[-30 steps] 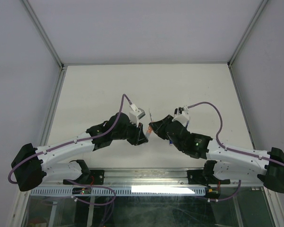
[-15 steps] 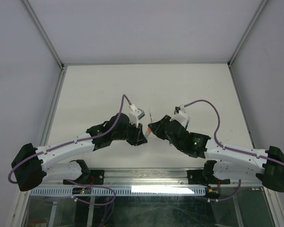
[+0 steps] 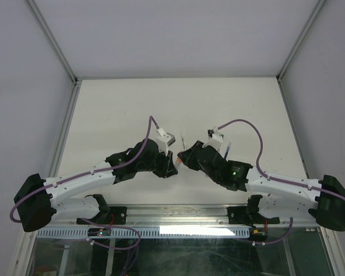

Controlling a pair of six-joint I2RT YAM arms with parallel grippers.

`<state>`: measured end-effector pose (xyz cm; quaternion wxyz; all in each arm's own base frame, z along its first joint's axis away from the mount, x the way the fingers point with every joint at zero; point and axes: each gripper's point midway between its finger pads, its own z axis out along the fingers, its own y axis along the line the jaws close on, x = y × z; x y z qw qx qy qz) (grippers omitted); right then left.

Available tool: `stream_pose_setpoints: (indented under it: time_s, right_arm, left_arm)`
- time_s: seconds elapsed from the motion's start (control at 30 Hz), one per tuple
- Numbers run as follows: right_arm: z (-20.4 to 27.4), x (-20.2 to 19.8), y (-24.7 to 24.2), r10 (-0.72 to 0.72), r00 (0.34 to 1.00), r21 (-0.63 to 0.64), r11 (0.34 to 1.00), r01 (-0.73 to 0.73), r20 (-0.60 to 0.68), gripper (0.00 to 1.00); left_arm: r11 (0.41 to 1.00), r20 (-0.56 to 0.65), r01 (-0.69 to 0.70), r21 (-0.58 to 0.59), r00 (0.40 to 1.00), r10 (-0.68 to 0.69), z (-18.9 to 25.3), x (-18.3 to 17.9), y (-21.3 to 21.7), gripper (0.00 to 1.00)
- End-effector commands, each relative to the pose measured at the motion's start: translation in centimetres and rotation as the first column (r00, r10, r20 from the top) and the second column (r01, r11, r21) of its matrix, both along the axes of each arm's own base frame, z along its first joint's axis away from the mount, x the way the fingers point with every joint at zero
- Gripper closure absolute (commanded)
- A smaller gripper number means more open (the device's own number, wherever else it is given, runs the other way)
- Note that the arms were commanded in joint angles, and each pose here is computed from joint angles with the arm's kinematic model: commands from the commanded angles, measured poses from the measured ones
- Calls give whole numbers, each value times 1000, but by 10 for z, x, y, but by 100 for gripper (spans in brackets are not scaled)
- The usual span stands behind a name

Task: Insert the pens into the pen caps
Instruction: Insert the pen cap onto the pen, then place the pen cap on the pen.

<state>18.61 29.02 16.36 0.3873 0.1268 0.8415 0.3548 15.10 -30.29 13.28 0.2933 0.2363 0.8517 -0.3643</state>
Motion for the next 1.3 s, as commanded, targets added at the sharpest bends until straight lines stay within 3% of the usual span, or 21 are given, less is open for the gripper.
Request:
stream_pose_setpoints:
  time_s: [0.0, 0.33, 0.73, 1.0, 1.27]
  right_arm:
    - [10, -18, 21, 81, 996, 41, 996, -79, -38, 100]
    - [3, -29, 34, 111, 993, 0, 994, -111, -38, 99]
    - [37, -27, 27, 110, 993, 37, 993, -111, 34, 61]
    - [46, -26, 16, 95, 994, 34, 995, -97, 59, 51]
    - [78, -10, -16, -25, 989, 8, 1000, 24, 143, 49]
  left_arm:
    - [989, 112, -98, -109, 988, 110, 41, 28, -10, 100]
    - [970, 167, -167, -174, 966, 196, 72, 43, -6, 100]
    - [971, 176, -123, -205, 971, 160, 80, 35, -7, 100]
    - [972, 170, -124, -200, 972, 159, 79, 35, -7, 100]
    - [975, 166, -101, -199, 977, 136, 79, 29, -6, 100]
